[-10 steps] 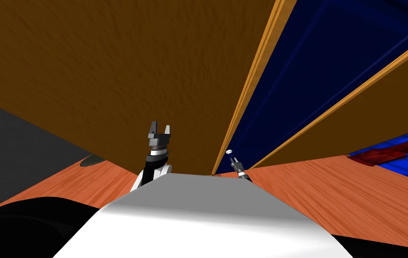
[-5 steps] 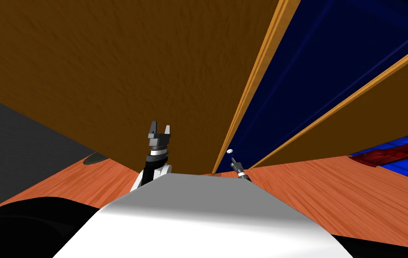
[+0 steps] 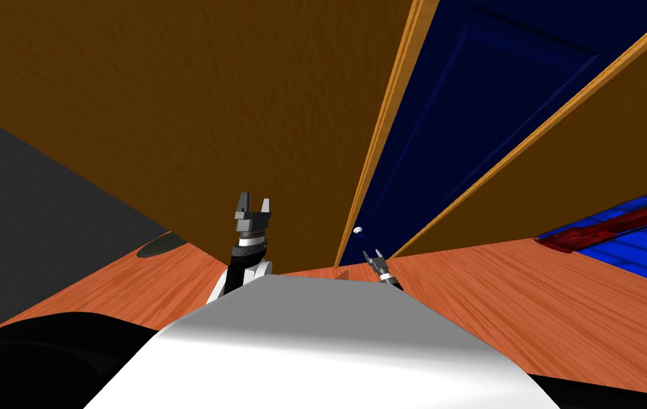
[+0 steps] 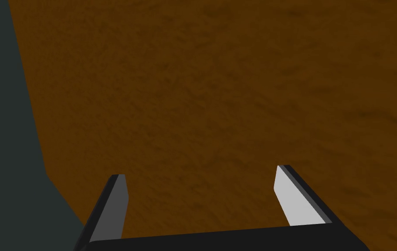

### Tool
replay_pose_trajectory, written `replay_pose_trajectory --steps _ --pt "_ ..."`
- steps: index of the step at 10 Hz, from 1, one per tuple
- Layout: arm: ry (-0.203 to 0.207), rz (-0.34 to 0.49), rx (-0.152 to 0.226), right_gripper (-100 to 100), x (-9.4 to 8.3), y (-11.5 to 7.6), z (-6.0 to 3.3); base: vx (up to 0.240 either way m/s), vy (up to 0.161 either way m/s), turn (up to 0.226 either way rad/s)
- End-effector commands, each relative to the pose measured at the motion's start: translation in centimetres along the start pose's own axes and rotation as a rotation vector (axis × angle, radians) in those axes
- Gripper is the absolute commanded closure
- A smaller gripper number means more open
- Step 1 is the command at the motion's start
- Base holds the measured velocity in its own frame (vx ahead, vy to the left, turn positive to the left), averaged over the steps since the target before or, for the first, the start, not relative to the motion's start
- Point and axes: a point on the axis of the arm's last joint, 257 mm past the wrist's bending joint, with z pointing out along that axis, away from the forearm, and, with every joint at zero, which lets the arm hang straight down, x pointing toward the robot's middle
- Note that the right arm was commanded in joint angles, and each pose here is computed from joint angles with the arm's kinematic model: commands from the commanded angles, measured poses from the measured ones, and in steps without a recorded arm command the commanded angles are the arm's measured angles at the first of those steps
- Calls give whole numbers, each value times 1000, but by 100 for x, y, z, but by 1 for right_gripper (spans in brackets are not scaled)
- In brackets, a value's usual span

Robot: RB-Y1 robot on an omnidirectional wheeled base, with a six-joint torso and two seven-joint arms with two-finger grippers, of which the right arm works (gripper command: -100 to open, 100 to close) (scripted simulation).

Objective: Pull the door open

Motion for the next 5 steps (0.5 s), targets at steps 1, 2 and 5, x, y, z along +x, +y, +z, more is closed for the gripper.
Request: replay_pose_trajectory --steps 1,2,5 --pt "0 0 0 -100 0 0 0 -85 -23 -6" --pt "-3 0 17 -100 -5 -64 -32 68 5 134" --pt "-6 0 44 -100 -12 -157 -77 185 33 103"
